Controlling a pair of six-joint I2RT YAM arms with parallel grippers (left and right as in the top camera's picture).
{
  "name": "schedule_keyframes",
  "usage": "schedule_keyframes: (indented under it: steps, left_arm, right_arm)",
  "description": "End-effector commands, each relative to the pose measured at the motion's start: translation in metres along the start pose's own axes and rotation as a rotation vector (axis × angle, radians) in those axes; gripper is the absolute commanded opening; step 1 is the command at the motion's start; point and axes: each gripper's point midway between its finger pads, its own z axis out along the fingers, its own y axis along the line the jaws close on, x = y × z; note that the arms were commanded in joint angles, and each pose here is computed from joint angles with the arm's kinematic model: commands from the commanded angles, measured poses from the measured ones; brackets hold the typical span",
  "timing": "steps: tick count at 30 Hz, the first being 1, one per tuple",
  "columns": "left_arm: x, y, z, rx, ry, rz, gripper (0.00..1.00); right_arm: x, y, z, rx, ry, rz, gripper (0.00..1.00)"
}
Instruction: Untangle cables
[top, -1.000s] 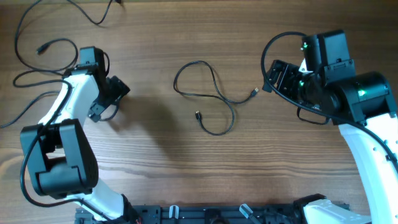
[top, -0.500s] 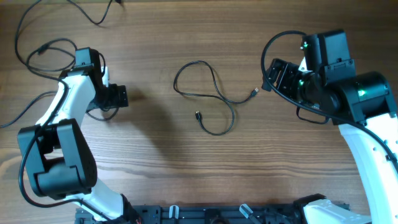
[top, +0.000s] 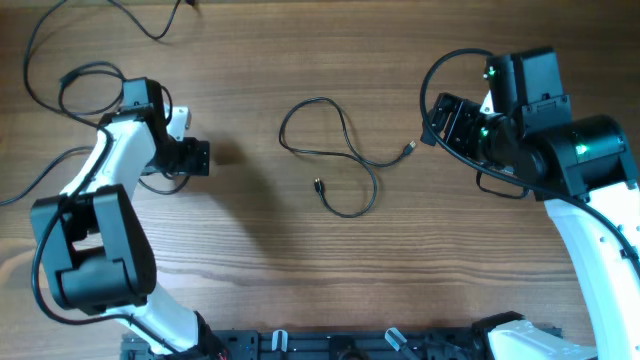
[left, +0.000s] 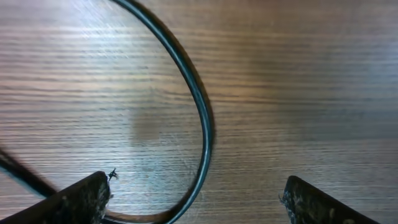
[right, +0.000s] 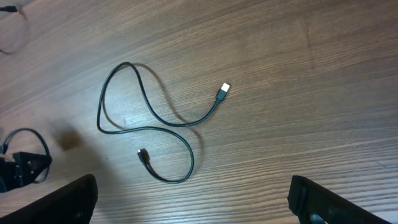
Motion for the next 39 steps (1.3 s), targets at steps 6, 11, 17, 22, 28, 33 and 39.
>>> schedule_keyframes:
  steps: [6,11,17,22,28,33,39]
  left_arm:
    - [0.014,-0.004,0.014,0.026,0.058,0.013,0.88]
    - [0.014,0.004,0.026,-0.018,0.074,0.015,0.87]
    - [0.002,0.011,0.028,-0.059,0.029,0.014,0.78]
    - [-0.002,0.012,0.03,-0.061,0.013,0.01,0.57]
    - [-0.027,0.001,0.04,0.011,-0.082,-0.046,0.04]
    - [-0.049,0.003,0.037,0.01,-0.176,-0.065,0.04]
    - [-0.065,0.006,0.034,0.011,-0.242,-0.151,0.04]
  right_arm:
    - [-0.003,0.003,0.004,-0.011,-0.005,-0.017,1.0]
    - [-0.004,0.003,0.004,-0.012,-0.007,-0.026,1.0]
    - [-0.005,0.003,0.004,-0.012,-0.014,-0.049,1.0]
    - [-0.004,0.003,0.004,-0.013,-0.007,-0.052,1.0]
    - [-0.001,0.002,0.004,-0.007,0.003,-0.052,1.0]
    - [-0.001,0.002,0.004,-0.007,0.003,-0.052,1.0]
    - [-0.001,0.001,0.004,-0.006,0.004,-0.052,1.0]
